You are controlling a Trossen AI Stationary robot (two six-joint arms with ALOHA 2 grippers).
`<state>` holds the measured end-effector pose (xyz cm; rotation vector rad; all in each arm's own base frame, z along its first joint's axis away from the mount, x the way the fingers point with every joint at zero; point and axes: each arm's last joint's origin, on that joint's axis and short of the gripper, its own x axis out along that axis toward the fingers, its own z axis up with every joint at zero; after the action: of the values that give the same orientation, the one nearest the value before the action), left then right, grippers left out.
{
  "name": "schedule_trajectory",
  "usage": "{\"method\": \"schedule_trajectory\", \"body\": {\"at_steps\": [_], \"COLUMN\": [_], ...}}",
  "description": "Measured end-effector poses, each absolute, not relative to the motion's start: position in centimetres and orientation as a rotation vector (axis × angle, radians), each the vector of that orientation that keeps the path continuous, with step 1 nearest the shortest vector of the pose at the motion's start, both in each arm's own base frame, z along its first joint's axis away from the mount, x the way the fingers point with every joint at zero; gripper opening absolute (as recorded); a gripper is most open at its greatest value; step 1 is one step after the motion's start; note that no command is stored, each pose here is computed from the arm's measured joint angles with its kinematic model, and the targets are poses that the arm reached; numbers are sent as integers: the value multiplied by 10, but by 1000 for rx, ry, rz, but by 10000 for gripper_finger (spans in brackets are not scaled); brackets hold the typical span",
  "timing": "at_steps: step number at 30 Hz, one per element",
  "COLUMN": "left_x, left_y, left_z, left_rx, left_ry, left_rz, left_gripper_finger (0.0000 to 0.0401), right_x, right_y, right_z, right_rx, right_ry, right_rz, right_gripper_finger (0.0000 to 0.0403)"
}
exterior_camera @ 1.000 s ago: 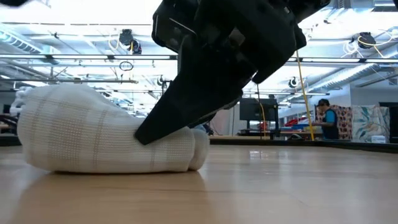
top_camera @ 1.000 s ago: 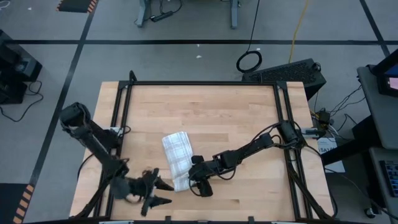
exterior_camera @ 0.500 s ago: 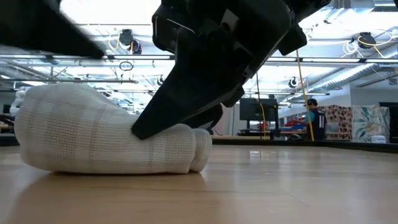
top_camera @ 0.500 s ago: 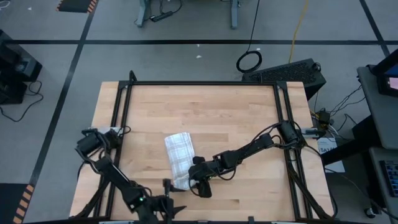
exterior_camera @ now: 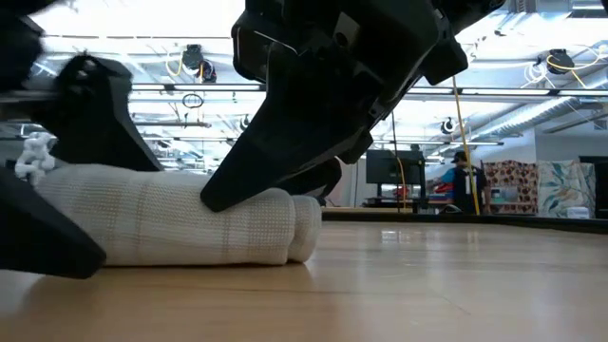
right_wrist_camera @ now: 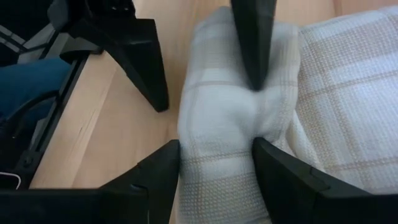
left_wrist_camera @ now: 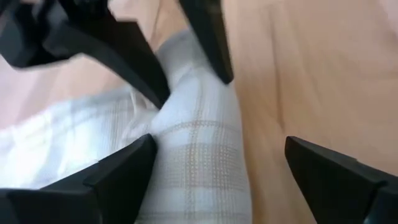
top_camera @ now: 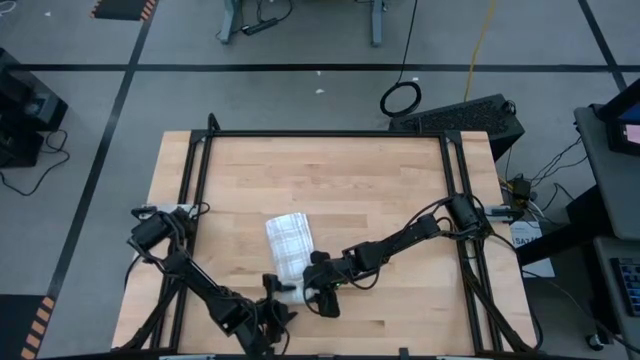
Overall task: Roll towel
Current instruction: Roll the brown checkered towel
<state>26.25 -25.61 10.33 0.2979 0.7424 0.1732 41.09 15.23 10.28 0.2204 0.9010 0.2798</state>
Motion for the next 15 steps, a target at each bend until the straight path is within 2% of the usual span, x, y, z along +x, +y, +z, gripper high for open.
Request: {"method": "schedule_trajectory", "body": {"at_steps": [7,15], "left_x": [267,267], "left_y": [-249,-241], "left_z": [102,99], "left_rx": [230,119], "left_ry": [788,873], "left_rz": [195,232], "left_gripper_finger": [306,208], "right_x": [411,409], "right_y": [153,159], "right_z": [103,115], "right_rx": [262,279], "right_ry": [906,874], "right_rz": [277,282], "right_gripper_finger": [196,196]}}
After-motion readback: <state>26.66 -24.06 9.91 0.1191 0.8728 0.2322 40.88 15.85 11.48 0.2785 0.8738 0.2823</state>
